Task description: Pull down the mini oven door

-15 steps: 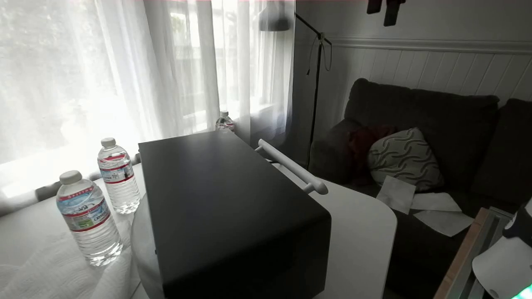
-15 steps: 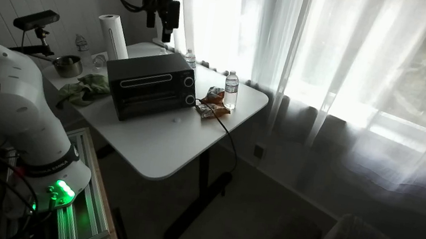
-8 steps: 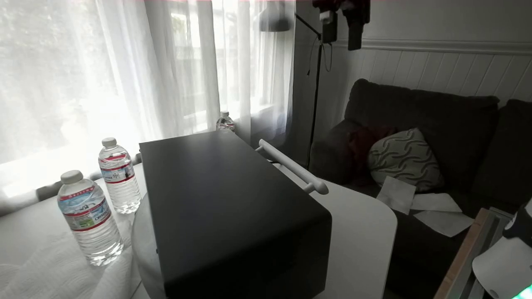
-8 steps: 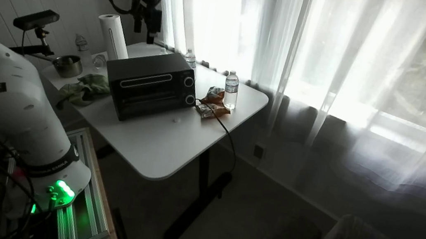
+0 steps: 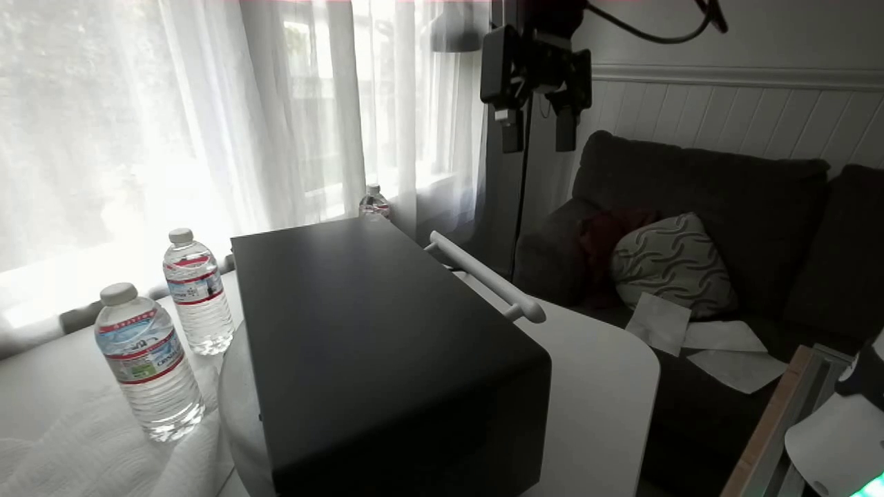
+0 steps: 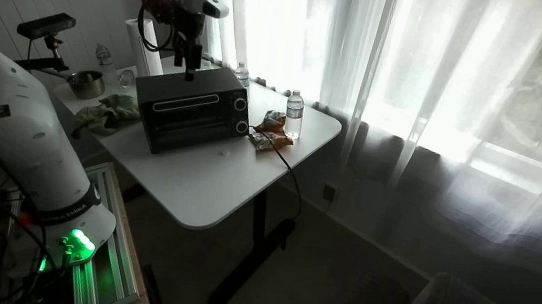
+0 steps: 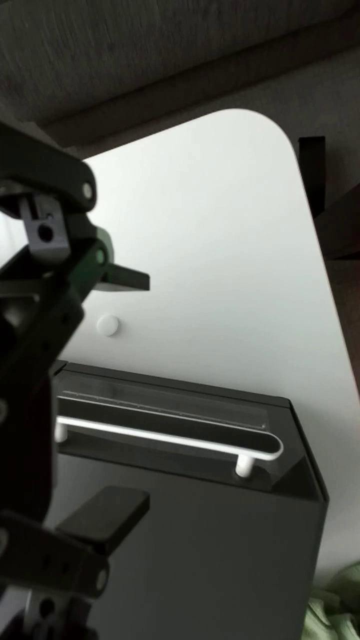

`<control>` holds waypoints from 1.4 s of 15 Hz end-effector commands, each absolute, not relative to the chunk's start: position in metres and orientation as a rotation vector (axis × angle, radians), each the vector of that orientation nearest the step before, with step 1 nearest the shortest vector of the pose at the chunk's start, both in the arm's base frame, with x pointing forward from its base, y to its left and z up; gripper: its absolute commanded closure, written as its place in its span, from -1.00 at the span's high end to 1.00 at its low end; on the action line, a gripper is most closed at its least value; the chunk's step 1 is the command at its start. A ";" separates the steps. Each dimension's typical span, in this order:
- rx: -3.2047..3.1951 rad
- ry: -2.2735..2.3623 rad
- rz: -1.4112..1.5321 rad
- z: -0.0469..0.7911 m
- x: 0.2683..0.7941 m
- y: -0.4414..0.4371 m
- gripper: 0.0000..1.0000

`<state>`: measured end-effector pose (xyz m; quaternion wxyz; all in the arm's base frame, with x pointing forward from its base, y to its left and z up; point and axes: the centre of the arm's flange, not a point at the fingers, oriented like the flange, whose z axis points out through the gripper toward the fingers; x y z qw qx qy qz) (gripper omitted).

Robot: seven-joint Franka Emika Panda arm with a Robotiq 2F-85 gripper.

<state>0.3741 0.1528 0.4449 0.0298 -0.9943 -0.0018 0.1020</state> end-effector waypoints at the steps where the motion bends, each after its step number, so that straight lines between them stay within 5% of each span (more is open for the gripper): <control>1: -3.028 0.047 0.234 0.409 0.380 0.153 1.00; 21: -2.904 0.255 0.266 0.330 0.417 0.164 1.00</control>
